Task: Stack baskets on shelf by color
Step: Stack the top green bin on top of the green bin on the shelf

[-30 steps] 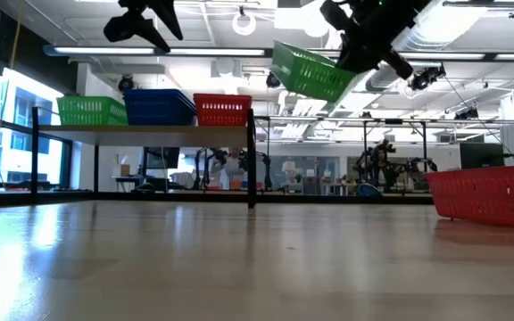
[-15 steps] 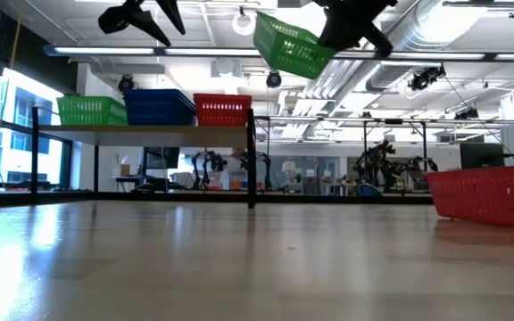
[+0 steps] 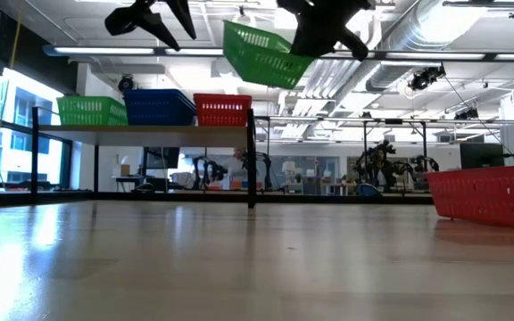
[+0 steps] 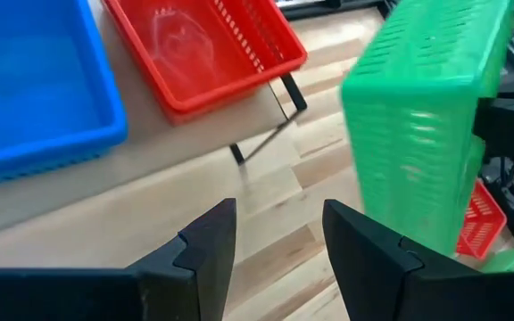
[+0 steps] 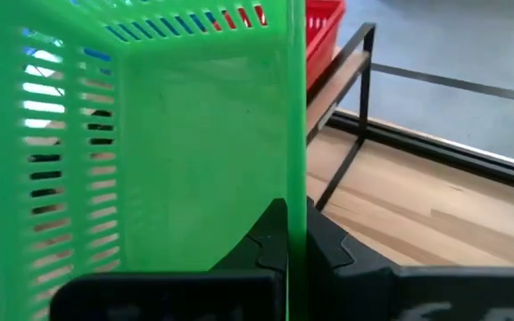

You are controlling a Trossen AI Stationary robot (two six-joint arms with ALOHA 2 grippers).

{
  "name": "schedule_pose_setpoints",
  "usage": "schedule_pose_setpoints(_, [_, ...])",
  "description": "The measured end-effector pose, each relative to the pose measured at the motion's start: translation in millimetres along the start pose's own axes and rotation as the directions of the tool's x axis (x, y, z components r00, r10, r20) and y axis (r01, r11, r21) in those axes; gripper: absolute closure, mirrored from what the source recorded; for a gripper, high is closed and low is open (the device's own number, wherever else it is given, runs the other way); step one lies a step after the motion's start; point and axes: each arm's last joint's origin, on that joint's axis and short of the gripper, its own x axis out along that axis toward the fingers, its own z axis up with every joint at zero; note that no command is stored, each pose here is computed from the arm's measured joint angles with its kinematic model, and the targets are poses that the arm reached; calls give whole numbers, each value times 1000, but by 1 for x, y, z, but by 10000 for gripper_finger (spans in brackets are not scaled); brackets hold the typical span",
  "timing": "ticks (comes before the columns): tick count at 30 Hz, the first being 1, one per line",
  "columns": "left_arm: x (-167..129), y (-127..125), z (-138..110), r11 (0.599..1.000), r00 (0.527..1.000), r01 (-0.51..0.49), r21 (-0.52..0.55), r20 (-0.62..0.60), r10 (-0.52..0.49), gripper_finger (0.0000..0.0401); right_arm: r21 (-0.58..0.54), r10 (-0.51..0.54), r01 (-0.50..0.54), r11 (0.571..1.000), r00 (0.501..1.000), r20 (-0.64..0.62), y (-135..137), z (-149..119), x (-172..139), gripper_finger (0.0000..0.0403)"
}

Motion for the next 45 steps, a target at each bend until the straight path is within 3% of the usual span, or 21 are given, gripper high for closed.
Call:
schedule_pose_setpoints(16, [12,-23,-24,1000,1000,-1,-9,-18,1,241,-75,-70,67,995,996,-46,14,-31,33,403])
schedule_pose_setpoints(26, [25,-32,-27,1000,1000,6,-25,-13,-6,241,-56,-48,47,997,999,-12,18,-28,34,403])
schedule_pose_setpoints(45, [64,-39,-30,998,997,-70,5,-40,70,242,-30,-28,28,999,1000,-12,21,-29,34,403])
